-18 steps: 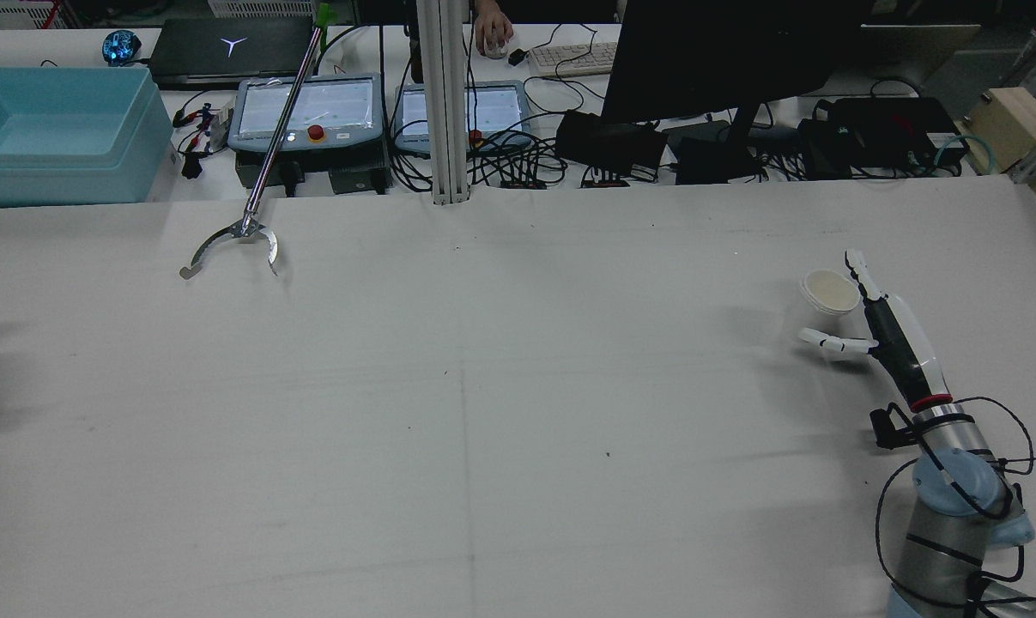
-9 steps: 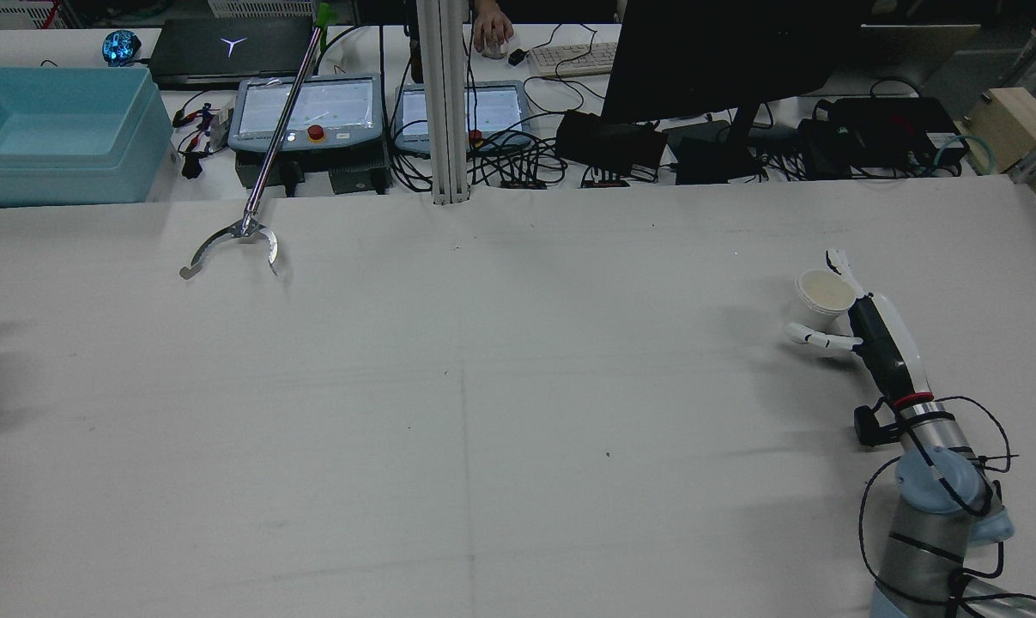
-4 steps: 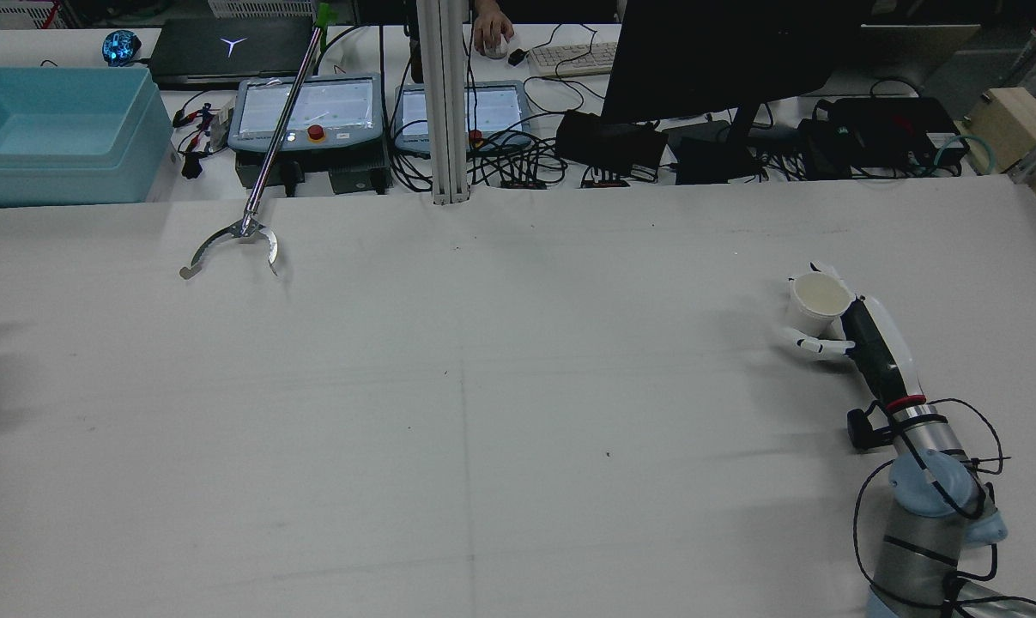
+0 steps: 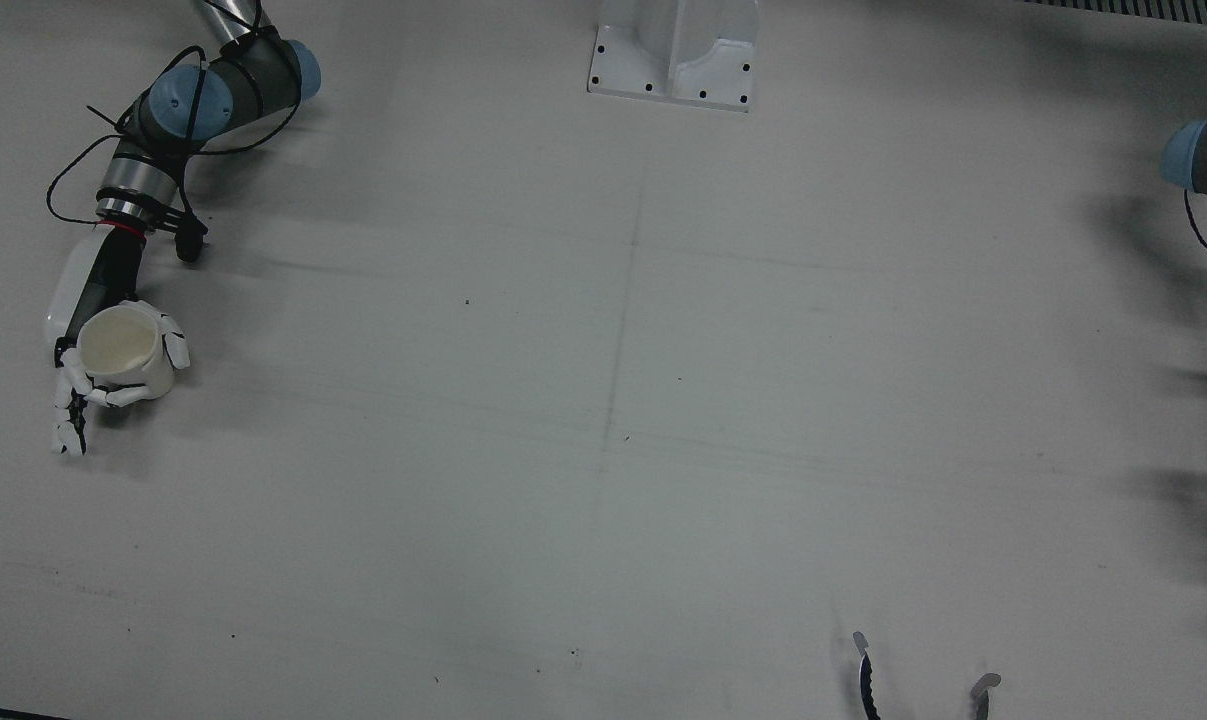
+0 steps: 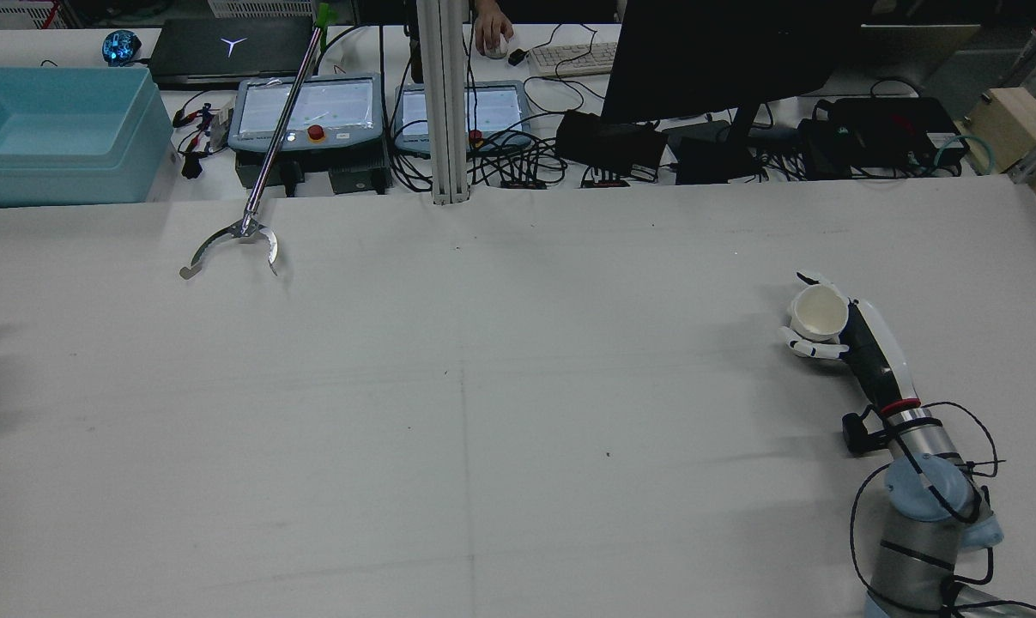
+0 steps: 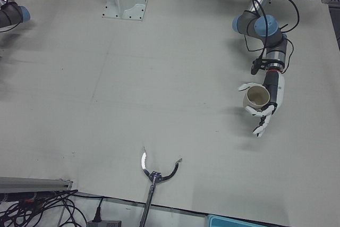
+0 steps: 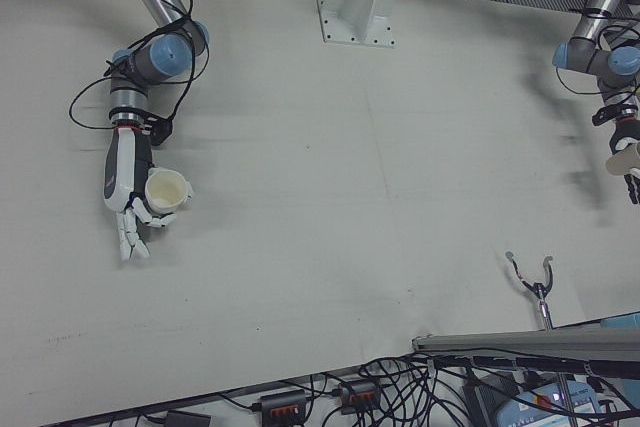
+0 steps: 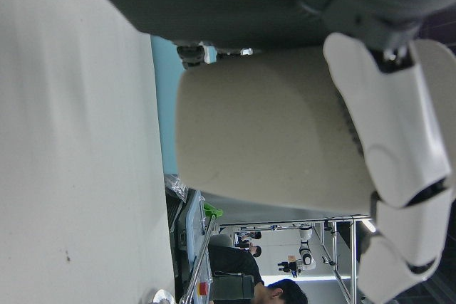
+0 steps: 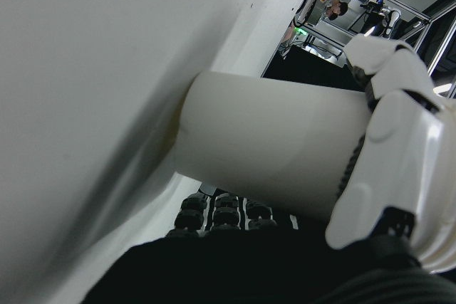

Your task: Pour water

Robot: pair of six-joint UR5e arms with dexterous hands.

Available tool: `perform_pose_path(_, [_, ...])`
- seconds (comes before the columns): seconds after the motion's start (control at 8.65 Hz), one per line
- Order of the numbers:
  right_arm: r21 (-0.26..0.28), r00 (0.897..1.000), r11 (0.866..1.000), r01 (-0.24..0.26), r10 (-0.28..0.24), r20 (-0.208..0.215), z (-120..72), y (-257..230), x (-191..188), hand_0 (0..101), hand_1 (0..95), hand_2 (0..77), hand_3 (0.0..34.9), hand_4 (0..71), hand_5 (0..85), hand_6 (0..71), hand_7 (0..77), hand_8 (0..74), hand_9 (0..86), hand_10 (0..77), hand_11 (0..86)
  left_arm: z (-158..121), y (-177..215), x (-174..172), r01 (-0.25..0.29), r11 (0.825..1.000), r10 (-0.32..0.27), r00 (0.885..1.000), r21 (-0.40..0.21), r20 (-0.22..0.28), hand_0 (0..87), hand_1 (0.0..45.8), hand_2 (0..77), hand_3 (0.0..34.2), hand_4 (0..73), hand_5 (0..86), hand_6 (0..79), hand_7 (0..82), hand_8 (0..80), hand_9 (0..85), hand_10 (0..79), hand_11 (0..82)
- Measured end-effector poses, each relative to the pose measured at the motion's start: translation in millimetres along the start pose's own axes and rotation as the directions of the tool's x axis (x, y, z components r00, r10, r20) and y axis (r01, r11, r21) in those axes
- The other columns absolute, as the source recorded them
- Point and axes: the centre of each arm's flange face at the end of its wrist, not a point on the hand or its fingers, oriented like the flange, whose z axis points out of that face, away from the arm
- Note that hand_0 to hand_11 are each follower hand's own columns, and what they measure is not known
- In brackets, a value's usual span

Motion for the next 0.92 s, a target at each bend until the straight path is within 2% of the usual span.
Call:
perform_pose_path(0.12, [-0.005, 1.000, 1.000, -0.007, 0.007, 0.001, 0.2, 5, -1, 48, 18.5, 34.4, 0.0, 33.3, 51.8, 8.7, 18.0, 3.3, 8.2, 6.0, 9.3, -4, -2, 3, 0.000, 1.000, 0.000, 1.000, 0.001, 0.000, 48.4, 10.9, 24.5, 0.0, 45.8, 43.6, 10.9, 20.7, 6.0, 11.4, 3.8, 7.1])
perform_pose_path(0.23, [-0.013, 1.000, 1.000, -0.020, 0.020, 0.006, 1.0, 12, -4, 49, 18.0, 39.3, 0.0, 33.8, 54.5, 8.7, 19.1, 3.8, 8.2, 6.0, 9.3, -7, -4, 5, 0.001, 1.000, -0.001, 1.000, 0.001, -0.001, 48.5, 10.9, 24.5, 0.0, 45.8, 43.6, 10.9, 20.7, 6.0, 11.4, 3.8, 7.1])
perform_pose_path(0.46, [-0.032, 0.997, 0.998, -0.060, 0.061, 0.041, 9.2, 32, -26, 50, 21.3, 31.1, 0.0, 32.7, 56.2, 8.7, 17.5, 2.2, 4.9, 6.0, 9.3, -11, 1, 8, 0.007, 1.000, -0.007, 1.000, -0.007, 0.000, 48.5, 12.0, 25.1, 0.0, 45.8, 43.6, 10.9, 20.2, 6.0, 11.4, 3.8, 6.5])
perform_pose_path(0.69, [-0.043, 0.992, 0.995, -0.090, 0.093, 0.081, 18.6, 53, -54, 51, 21.3, 30.0, 0.0, 32.2, 56.2, 8.7, 17.5, 3.3, 6.5, 4.9, 7.1, -9, 15, 6, 0.010, 1.000, -0.009, 1.000, -0.017, 0.010, 48.5, 12.0, 25.6, 0.0, 45.8, 43.6, 10.9, 20.2, 6.0, 11.4, 3.8, 6.5])
perform_pose_path(0.92, [-0.056, 0.988, 0.992, -0.110, 0.115, 0.107, 25.1, 78, -83, 52, 21.8, 30.5, 0.0, 32.2, 56.2, 8.7, 17.5, 2.2, 6.5, 4.9, 7.1, -5, 32, -4, 0.008, 1.000, -0.006, 0.999, -0.026, 0.043, 48.4, 12.0, 27.3, 0.0, 45.8, 43.6, 10.4, 20.2, 6.0, 11.4, 3.8, 6.5])
